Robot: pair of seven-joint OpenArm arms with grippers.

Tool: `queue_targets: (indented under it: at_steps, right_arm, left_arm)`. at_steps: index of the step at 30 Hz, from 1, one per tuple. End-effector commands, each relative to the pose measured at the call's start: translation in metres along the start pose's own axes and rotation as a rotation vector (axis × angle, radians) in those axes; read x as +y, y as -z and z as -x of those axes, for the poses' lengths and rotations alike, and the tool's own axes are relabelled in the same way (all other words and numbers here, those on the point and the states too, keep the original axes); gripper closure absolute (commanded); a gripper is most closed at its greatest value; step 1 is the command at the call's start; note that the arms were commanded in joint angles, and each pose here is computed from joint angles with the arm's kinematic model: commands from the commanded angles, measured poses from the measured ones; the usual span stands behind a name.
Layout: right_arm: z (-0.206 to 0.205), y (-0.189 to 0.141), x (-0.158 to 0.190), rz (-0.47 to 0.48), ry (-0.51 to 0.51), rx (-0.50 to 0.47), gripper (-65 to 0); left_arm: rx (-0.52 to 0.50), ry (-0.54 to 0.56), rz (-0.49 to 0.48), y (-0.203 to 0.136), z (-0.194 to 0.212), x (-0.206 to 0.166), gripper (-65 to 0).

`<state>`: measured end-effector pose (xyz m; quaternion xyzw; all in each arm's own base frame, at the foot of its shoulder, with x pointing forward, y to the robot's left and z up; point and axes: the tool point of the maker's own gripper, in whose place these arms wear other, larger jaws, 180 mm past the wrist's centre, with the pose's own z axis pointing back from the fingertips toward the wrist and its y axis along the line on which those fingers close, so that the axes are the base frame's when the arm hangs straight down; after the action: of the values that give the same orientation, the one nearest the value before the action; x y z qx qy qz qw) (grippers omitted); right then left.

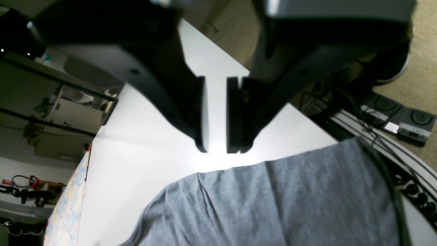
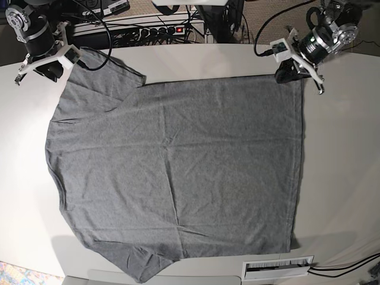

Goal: Fold the T-shirt properly
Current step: 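Move both grippers down to the shirt's shoulder-side corners and grasp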

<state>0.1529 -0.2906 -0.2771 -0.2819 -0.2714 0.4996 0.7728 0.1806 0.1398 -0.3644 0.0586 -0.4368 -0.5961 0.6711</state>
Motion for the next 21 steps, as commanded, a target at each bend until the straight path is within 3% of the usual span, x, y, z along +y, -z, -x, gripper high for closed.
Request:
queue_targets:
  at_steps: [1, 4, 8, 12, 21]
  right_arm:
    - [-0.002, -0.002, -0.007, 0.024, -0.011, -0.001, -9.9]
    - [0.000, -0.002, -0.007, 0.024, -0.011, 0.009, -9.9]
    - [0.001, -0.002, -0.006, 0.023, -0.002, 0.010, -9.9]
    - [0.000, -0.002, -0.005, 0.020, 0.004, 0.008, -9.9]
    - [0.002, -0.002, -0.006, 0.021, 0.003, 0.020, -9.9]
  left_arm:
    - [-0.014, 0.036, -0.013, 0.001, 0.000, 0.008, -16.1]
    - [-0.001, 0.087, 0.036, 0.007, 0.010, 0.002, -23.7]
    - [0.020, 0.192, 0.109, 0.003, 0.021, -0.010, -23.7]
    - [0.025, 0.231, 0.173, -0.002, 0.026, -0.019, -23.7]
    - [0.079, 0.216, 0.155, 0.010, 0.059, -0.005, -23.7]
